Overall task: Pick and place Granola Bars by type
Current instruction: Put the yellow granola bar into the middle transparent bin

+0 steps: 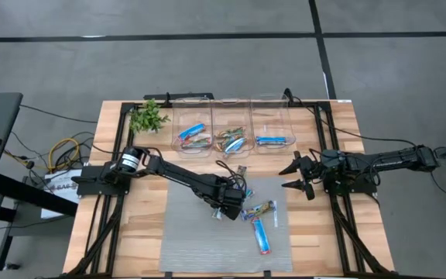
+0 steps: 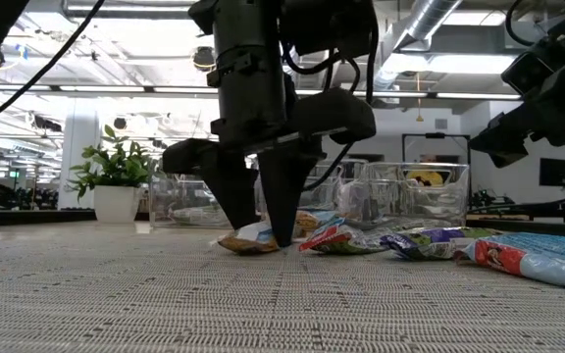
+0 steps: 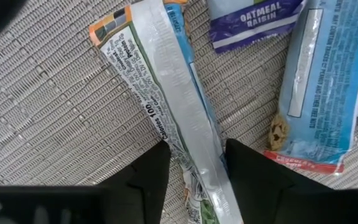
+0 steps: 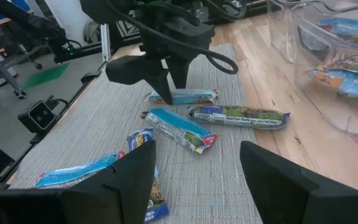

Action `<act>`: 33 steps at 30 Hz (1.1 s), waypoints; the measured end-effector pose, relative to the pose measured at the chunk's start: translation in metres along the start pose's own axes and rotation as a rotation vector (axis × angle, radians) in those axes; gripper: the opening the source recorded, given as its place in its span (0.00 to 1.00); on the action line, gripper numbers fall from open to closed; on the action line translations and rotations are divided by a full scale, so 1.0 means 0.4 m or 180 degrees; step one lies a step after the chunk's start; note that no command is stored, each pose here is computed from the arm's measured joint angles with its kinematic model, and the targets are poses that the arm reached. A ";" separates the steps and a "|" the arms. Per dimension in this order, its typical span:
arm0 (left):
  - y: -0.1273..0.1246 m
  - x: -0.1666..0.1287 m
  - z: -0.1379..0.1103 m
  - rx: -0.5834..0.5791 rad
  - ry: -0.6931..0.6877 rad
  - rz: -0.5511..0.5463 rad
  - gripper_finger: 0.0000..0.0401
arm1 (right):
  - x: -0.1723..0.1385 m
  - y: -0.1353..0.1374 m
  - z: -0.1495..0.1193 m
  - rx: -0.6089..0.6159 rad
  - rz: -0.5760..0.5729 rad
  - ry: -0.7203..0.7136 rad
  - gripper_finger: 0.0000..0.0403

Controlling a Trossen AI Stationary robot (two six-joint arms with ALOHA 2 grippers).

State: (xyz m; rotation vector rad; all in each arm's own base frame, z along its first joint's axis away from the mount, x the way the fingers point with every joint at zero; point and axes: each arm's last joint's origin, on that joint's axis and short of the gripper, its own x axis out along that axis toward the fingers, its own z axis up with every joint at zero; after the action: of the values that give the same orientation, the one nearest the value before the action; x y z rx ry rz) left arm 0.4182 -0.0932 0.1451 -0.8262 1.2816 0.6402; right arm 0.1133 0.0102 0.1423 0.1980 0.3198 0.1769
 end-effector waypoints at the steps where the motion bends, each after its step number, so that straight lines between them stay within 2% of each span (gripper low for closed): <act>1: 0.000 0.000 0.000 0.0017 -0.0008 0.0007 0.36 | 0.000 0.000 0.000 0.0000 0.0000 0.0000 0.56; 8: 0.005 -0.001 0.002 0.0103 -0.0066 0.0061 0.21 | 0.000 0.000 0.000 0.0000 0.0000 0.0000 0.56; 14: 0.002 -0.032 0.012 0.0163 -0.0344 0.0024 0.12 | 0.000 0.000 0.000 0.0000 -0.0001 0.0000 0.56; 20: -0.003 -0.107 0.020 0.0140 -0.0743 -0.0142 0.11 | 0.000 0.000 0.000 0.0000 -0.0001 0.0000 0.56; 24: 0.000 -0.178 0.028 0.0087 -0.1161 -0.0227 0.12 | 0.000 0.000 0.000 0.0000 -0.0001 0.0000 0.56; 33: 0.044 -0.320 0.069 0.0068 -0.2036 -0.0135 0.12 | 0.000 0.000 0.000 0.0000 -0.0001 -0.0001 0.56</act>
State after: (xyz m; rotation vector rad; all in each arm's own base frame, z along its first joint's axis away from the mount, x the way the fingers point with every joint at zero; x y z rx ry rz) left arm 0.3956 -0.0561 0.2699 -0.5600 0.6861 0.7755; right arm 0.1132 0.0102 0.1423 0.1980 0.3197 0.1766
